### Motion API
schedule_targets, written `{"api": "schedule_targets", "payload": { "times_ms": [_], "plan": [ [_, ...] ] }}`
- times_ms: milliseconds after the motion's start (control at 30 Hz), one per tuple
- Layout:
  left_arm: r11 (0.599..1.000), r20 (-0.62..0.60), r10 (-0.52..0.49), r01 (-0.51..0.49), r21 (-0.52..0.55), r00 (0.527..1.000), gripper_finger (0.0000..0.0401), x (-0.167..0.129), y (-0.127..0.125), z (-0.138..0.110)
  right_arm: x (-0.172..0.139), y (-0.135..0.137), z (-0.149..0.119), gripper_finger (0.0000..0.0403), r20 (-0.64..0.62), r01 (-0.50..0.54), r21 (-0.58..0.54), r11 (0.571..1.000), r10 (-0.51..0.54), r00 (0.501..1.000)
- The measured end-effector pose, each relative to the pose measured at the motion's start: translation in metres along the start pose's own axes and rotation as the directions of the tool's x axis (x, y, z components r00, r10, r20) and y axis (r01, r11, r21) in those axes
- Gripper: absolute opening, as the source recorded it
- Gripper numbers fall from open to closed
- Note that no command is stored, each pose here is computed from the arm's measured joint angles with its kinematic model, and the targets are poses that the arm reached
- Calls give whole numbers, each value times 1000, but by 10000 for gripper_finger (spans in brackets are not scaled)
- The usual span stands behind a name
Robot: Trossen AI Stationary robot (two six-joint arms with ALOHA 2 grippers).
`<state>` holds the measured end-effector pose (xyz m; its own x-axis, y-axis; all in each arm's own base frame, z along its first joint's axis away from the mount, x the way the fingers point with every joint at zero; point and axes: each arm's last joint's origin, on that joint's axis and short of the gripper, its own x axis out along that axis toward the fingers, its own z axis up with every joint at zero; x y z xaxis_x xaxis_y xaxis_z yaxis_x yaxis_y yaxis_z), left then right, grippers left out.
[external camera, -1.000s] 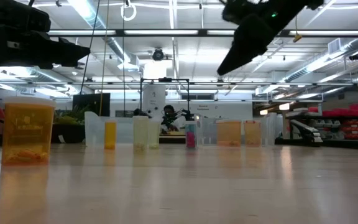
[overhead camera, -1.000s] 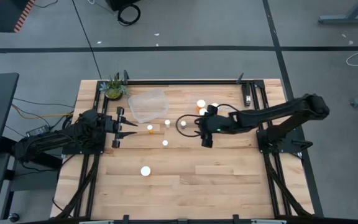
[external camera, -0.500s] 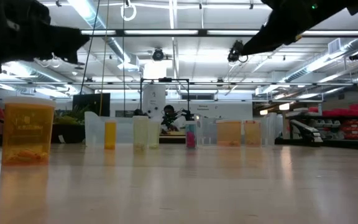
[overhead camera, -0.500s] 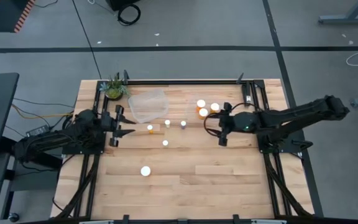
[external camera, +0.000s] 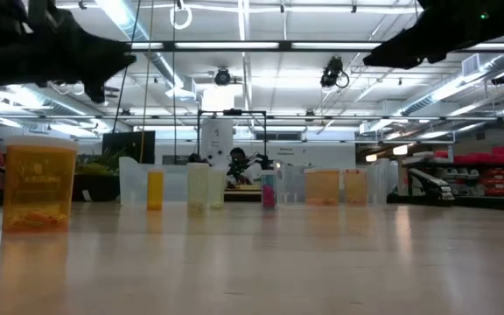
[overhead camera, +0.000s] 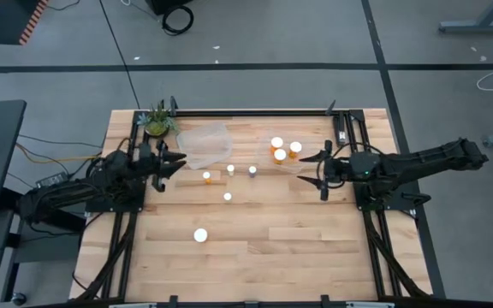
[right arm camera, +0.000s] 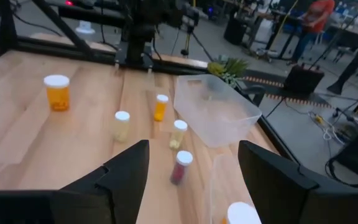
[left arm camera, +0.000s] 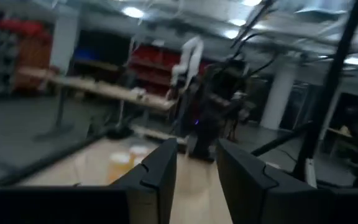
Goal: Pick and place medicine bottles into bin by pill shape (circle, oval)
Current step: Put the orange pill bottle into the left bin
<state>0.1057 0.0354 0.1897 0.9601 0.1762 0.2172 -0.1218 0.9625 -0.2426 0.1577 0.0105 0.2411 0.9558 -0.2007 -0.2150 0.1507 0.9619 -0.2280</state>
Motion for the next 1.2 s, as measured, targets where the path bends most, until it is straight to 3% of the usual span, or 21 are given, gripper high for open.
{"api": "schedule_targets", "payload": {
  "times_ms": [233,433,567,767,933,1033,1200],
  "plan": [
    [988,-237,113,-134,-73,965,100,17,5,-2,-9,-1,-9,254,44,-18,-31,999,19,999],
    [986,-332,135,-159,-46,933,92,34,8,-2,-10,-1,-10,254,51,-17,-21,1000,18,999],
    [987,-433,102,-146,-70,896,94,45,9,-3,-10,-1,-10,254,51,-17,-21,1000,18,999],
    [980,-599,38,-146,-134,800,103,53,1,-20,-10,-1,-10,254,49,-18,-18,1000,19,999],
    [993,-654,116,-111,49,748,111,63,-9,-28,-7,1,-14,254,25,-23,27,999,23,999],
    [979,-704,201,-118,165,681,112,69,-10,-28,-7,1,-14,254,23,-24,38,999,23,999],
    [966,-773,250,-100,238,583,117,82,-10,-21,-7,0,-9,254,70,-21,51,998,17,997]
  ]
}}
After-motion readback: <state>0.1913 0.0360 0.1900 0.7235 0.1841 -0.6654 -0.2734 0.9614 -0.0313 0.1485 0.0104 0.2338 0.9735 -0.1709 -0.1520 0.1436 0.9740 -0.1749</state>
